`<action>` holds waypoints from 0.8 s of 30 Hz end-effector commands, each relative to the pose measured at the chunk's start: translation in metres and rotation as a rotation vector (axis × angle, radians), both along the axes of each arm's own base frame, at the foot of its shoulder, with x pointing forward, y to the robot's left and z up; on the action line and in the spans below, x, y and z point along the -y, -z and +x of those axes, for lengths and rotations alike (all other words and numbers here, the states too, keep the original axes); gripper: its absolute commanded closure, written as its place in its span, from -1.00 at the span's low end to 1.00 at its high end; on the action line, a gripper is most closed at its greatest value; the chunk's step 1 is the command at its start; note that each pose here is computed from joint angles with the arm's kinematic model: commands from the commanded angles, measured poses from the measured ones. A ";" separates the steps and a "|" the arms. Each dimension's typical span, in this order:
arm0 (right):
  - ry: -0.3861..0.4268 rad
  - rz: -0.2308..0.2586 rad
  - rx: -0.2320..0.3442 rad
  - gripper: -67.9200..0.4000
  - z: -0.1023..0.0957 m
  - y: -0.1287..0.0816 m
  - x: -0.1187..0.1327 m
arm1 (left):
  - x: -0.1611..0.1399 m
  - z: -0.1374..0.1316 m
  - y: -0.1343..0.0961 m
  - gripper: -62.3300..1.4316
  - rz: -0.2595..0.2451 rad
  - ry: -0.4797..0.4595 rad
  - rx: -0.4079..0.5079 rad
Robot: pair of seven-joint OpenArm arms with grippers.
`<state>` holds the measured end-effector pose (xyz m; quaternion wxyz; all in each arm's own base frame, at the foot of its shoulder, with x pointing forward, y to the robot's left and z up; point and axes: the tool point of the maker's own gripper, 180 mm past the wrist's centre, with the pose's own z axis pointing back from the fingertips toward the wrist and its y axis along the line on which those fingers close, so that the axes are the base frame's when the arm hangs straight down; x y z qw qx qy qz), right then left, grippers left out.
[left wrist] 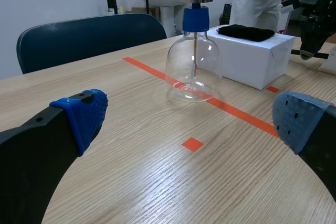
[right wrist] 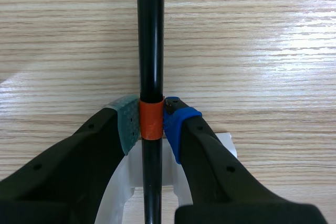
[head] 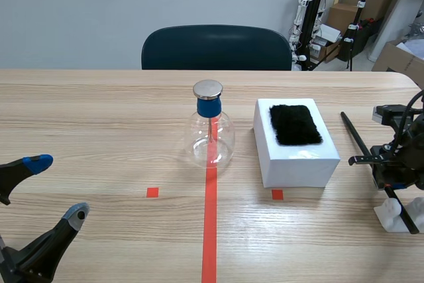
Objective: Do the electroscope experiment. pick up the black charging rod
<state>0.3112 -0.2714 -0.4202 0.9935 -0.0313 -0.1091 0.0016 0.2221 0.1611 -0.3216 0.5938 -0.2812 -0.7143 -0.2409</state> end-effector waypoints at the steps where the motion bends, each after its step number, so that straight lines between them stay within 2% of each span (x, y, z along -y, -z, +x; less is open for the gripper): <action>1: 0.007 -0.009 0.024 0.69 0.008 -0.009 0.007 | -0.002 0.003 -0.008 -1.00 -0.022 -0.008 0.030; 13: 0.017 0.010 0.052 0.68 0.013 -0.016 0.009 | -0.002 0.003 -0.008 -1.00 -0.022 -0.008 0.030; 20: -0.001 -0.013 0.095 0.68 0.023 -0.032 0.012 | -0.002 0.003 -0.008 -1.00 -0.022 -0.008 0.030; 24: -0.004 -0.021 0.091 0.68 0.021 -0.034 0.013 | -0.002 0.003 -0.008 -1.00 -0.022 -0.008 0.030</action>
